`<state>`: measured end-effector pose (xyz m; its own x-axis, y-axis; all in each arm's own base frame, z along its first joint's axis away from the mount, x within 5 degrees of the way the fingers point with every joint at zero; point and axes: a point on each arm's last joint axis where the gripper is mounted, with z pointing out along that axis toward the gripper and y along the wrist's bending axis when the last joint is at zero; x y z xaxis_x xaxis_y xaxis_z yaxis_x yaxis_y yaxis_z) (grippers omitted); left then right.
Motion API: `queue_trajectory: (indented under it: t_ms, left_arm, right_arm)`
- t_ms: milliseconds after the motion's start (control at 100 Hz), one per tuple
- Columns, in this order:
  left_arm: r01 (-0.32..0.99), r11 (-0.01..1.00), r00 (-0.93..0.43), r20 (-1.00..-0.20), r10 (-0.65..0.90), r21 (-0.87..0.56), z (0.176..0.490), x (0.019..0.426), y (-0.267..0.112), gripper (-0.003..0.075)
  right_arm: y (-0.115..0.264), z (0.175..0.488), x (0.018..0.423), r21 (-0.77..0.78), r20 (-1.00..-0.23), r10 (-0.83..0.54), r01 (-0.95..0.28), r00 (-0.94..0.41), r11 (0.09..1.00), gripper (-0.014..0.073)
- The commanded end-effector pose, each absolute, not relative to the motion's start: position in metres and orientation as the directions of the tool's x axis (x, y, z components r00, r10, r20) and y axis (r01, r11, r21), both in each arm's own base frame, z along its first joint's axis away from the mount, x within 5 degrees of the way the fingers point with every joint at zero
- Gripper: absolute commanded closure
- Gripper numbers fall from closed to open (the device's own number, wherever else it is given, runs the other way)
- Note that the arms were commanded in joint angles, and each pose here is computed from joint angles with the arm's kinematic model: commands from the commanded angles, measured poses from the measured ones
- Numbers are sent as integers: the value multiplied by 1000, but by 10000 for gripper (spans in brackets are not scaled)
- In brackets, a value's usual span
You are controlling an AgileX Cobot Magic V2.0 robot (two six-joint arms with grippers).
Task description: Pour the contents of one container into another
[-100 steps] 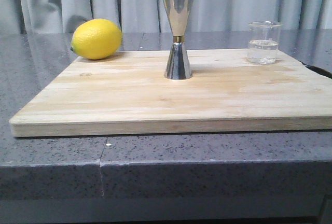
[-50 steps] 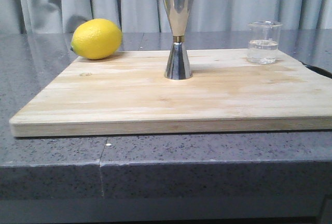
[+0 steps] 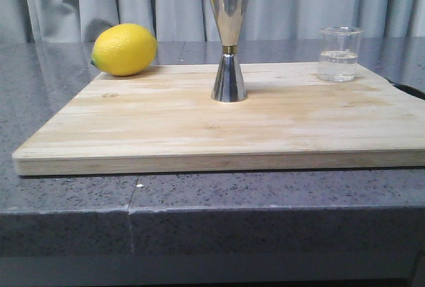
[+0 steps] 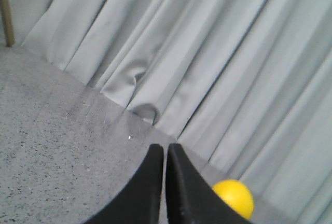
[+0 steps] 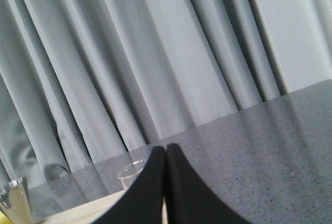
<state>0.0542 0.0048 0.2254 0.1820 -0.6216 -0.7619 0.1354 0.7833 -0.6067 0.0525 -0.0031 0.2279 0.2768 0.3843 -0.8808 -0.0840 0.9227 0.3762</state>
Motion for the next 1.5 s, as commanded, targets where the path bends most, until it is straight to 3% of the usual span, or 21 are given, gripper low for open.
queue_trajectory:
  t_ms: [0, 200, 330, 480, 570, 720, 950, 1070, 1240, 1290, 1490]
  left_arm:
    - [149, 668, 292, -613, -734, -729, 242, 50, 15, 739]
    - [216, 663, 313, -592, -742, -716, 270, 43, 14, 740]
    - [253, 791, 154, -784, -602, -557, 295, 43, -5, 740]
    - [251, 861, -46, -894, -445, -442, 328, 62, -19, 740]
    - [272, 900, -131, -940, -315, -340, 353, 82, -27, 739]
    - [331, 921, -205, -969, -141, -205, 384, 120, -37, 739]
    - [537, 817, -284, -957, -57, -209, 397, 167, -67, 729]
    - [652, 729, -278, -960, -22, -206, 389, 184, -86, 595]
    - [746, 642, -252, -968, 23, -179, 376, 202, -113, 238]
    - [770, 620, -230, -972, 45, -153, 371, 206, -120, 174]
    - [824, 559, -181, -978, 100, -96, 345, 229, -153, 167]
  right_arm:
    - [-5, 247, 45, 413, -821, 428, -124, 378, 902, 664]
    - [2, 287, 41, 392, -892, 407, -113, 194, 913, 664]
    - [3, 319, 50, 288, -957, 289, -49, 21, 956, 664]
    - [-1, 358, 86, 93, -988, 95, 19, -124, 995, 664]
    - [-3, 375, 115, -21, -989, -15, 36, -146, 999, 664]
    - [-2, 386, 154, -29, -992, -26, 23, -125, 999, 664]
    - [0, 377, 187, -21, -992, -20, 5, -122, 1000, 664]
    - [0, 371, 195, -22, -988, -21, 4, -153, 1000, 664]
    - [0, 369, 199, -22, -986, -21, 3, -164, 1000, 664]
    - [0, 368, 199, -22, -986, -21, 3, -167, 1000, 664]
    - [0, 368, 199, -22, -986, -21, 3, -167, 1000, 664]
